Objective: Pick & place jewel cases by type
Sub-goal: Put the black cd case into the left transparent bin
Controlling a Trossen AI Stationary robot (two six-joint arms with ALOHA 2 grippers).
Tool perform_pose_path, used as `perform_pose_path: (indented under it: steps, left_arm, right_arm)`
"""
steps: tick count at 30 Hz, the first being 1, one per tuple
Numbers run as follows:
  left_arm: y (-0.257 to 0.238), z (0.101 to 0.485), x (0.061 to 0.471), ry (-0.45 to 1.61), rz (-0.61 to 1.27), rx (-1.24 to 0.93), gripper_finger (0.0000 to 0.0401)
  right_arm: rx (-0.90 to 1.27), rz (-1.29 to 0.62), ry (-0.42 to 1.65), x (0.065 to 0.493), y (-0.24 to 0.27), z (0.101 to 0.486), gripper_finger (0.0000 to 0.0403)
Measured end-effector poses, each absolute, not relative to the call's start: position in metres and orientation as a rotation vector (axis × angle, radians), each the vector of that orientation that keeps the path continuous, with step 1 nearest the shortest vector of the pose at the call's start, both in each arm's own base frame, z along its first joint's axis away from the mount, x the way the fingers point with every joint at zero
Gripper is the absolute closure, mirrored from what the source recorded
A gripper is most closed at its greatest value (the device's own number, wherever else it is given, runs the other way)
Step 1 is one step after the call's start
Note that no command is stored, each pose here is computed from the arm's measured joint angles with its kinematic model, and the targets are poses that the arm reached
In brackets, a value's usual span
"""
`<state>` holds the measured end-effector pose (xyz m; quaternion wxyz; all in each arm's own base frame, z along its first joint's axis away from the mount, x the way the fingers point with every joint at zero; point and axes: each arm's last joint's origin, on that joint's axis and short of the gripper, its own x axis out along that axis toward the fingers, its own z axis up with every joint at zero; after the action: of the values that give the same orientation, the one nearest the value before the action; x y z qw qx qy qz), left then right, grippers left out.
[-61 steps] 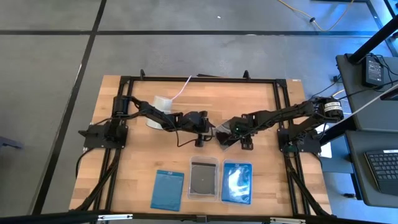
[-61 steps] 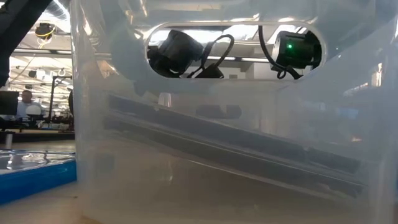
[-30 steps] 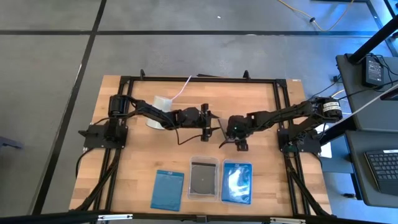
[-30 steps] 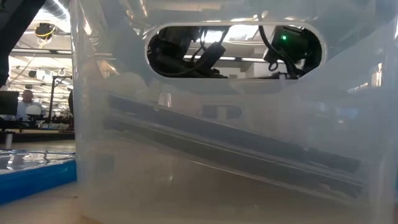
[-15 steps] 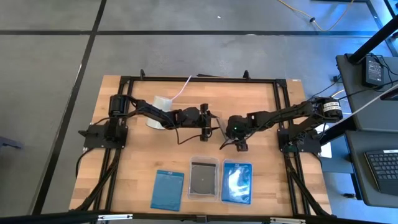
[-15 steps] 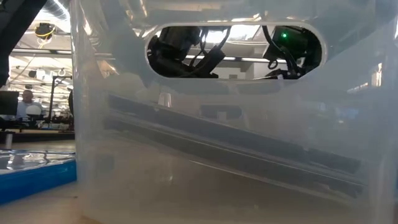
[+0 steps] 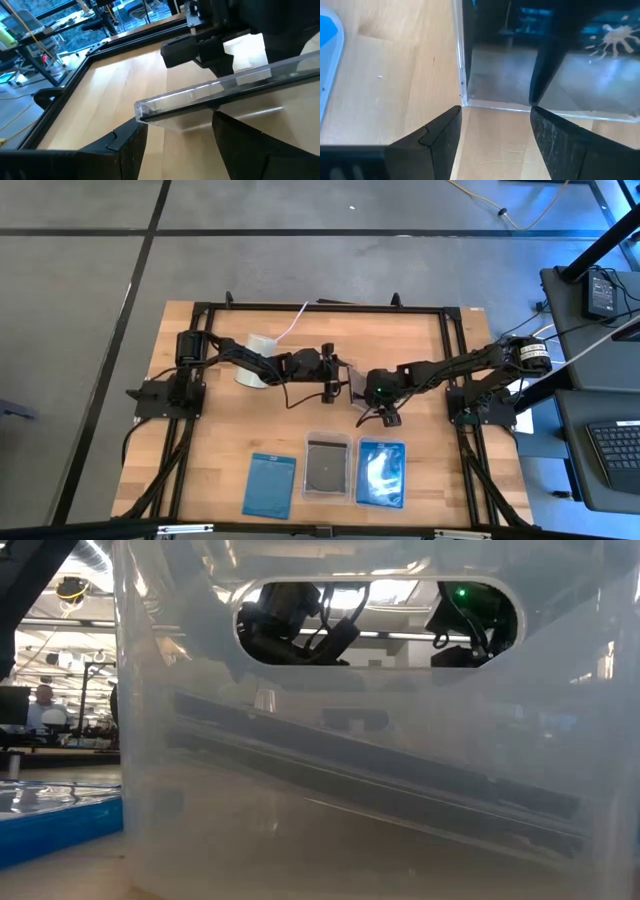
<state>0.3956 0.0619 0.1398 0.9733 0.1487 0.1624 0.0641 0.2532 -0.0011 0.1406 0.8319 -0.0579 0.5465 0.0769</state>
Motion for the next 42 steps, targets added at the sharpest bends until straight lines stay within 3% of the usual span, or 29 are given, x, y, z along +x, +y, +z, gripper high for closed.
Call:
perform_pose_path:
  steps: [9, 20, 42]
  left_arm:
    - [0.062, 0.142, 0.396, 0.307, 0.138, 0.307, 0.0182]
    - [0.052, 0.141, 0.397, 0.300, 0.081, 0.307, 0.0182]
    - [0.052, 0.136, 0.395, 0.352, 0.035, 0.238, 0.0182]
  right_arm:
    - [-0.173, 0.187, 1.102, 0.258, -0.001, 0.143, 0.0163]
    - [-0.372, 0.018, 1.097, 0.260, -0.008, 0.144, 0.0163]
    - [-0.549, 0.071, 0.922, 0.275, -0.007, 0.154, 0.0163]
